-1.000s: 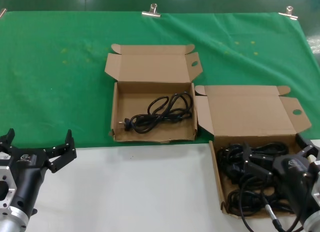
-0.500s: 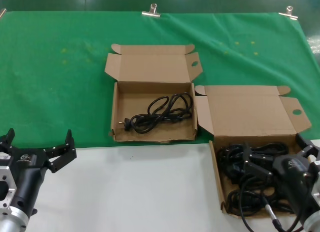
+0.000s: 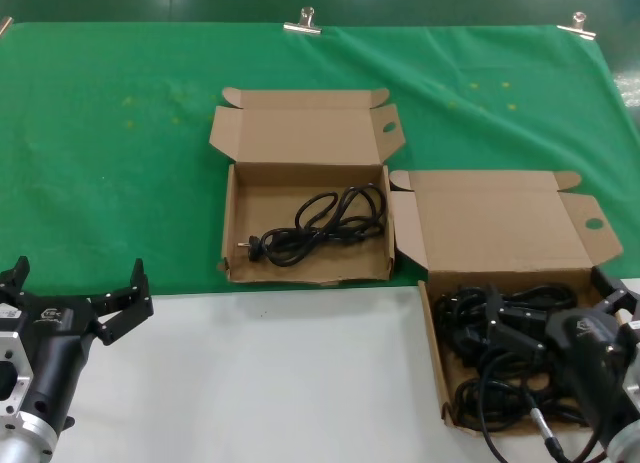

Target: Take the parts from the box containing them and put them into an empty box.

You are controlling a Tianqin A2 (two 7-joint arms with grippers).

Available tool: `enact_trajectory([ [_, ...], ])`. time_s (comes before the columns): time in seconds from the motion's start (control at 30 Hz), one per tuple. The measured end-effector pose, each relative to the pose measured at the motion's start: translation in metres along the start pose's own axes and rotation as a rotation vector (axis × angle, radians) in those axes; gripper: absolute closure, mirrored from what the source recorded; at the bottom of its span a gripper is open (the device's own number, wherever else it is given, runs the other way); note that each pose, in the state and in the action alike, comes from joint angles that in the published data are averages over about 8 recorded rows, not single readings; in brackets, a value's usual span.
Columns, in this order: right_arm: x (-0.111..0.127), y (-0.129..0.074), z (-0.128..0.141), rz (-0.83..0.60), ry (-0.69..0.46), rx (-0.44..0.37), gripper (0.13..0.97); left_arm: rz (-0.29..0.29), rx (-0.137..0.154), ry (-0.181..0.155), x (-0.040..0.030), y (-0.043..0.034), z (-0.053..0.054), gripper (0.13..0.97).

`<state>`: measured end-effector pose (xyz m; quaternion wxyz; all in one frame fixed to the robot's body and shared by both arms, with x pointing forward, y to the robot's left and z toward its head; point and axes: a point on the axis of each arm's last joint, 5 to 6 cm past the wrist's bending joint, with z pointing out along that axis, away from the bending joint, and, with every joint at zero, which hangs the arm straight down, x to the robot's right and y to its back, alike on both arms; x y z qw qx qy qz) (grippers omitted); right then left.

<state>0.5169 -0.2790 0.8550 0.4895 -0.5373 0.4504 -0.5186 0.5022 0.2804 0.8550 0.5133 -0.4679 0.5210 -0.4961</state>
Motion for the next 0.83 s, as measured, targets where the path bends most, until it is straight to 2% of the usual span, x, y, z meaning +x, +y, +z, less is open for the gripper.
enact_trajectory([
  [0.83,0.0,0.0,0.0,0.0,0.0,0.0,0.13,0.0,0.0,0.0,0.0,0.0,0.0,0.132],
])
